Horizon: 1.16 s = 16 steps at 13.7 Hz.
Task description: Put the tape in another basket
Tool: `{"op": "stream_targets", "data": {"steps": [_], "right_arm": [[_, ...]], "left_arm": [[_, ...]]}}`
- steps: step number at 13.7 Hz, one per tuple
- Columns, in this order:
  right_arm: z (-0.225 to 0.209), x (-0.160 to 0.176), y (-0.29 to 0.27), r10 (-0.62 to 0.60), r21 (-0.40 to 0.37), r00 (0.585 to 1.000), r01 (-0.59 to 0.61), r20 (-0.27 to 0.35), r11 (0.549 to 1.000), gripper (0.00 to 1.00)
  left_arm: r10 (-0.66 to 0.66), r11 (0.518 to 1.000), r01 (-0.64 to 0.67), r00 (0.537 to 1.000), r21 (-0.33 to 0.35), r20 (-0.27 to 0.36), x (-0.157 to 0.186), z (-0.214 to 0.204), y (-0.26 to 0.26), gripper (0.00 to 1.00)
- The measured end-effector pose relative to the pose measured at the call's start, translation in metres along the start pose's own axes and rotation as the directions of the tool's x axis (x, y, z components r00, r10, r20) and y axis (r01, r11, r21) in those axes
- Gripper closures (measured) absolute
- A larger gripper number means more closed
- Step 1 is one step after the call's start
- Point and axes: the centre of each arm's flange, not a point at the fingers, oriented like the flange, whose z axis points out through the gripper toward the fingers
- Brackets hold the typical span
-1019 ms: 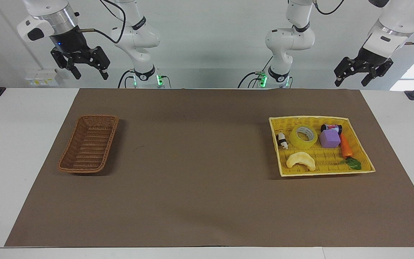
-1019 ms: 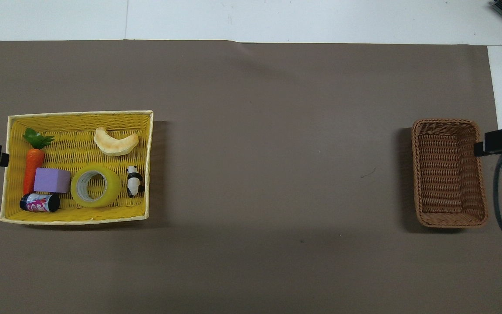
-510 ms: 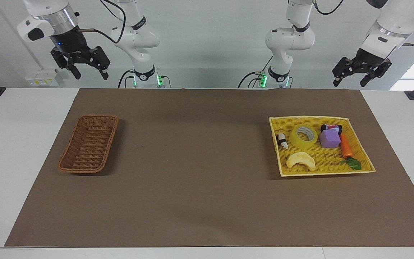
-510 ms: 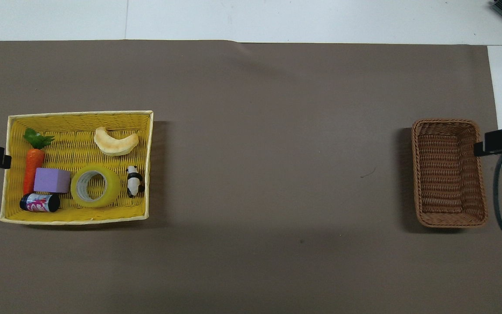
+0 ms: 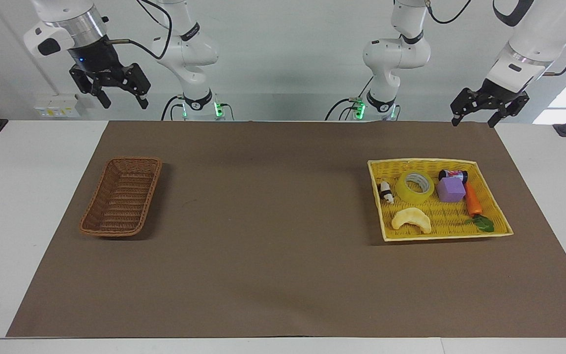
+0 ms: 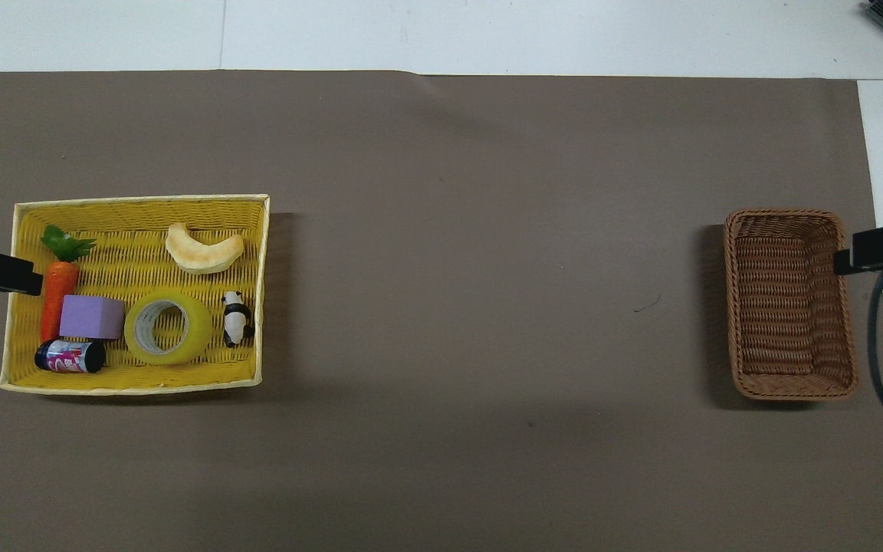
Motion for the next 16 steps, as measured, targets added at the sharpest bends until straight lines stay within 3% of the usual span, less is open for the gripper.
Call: {"op": "stream_targets", "data": {"steps": [10, 16], "right_arm": [[0.0, 0.0, 0.0, 0.0, 0.0, 1.0, 0.0, 0.0, 1.0, 0.0], [0.0, 0.0, 0.0, 0.0, 0.0, 1.0, 0.0, 0.0, 1.0, 0.0]], "left_arm": [[0.211, 0.977, -0.211, 0.977, 0.01, -0.038, -0.007, 0.139, -0.02, 0.0], [0.369, 0.929, -0.369, 0.929, -0.017, 0.016, 0.009, 0.209, -0.036, 0.0]]}}
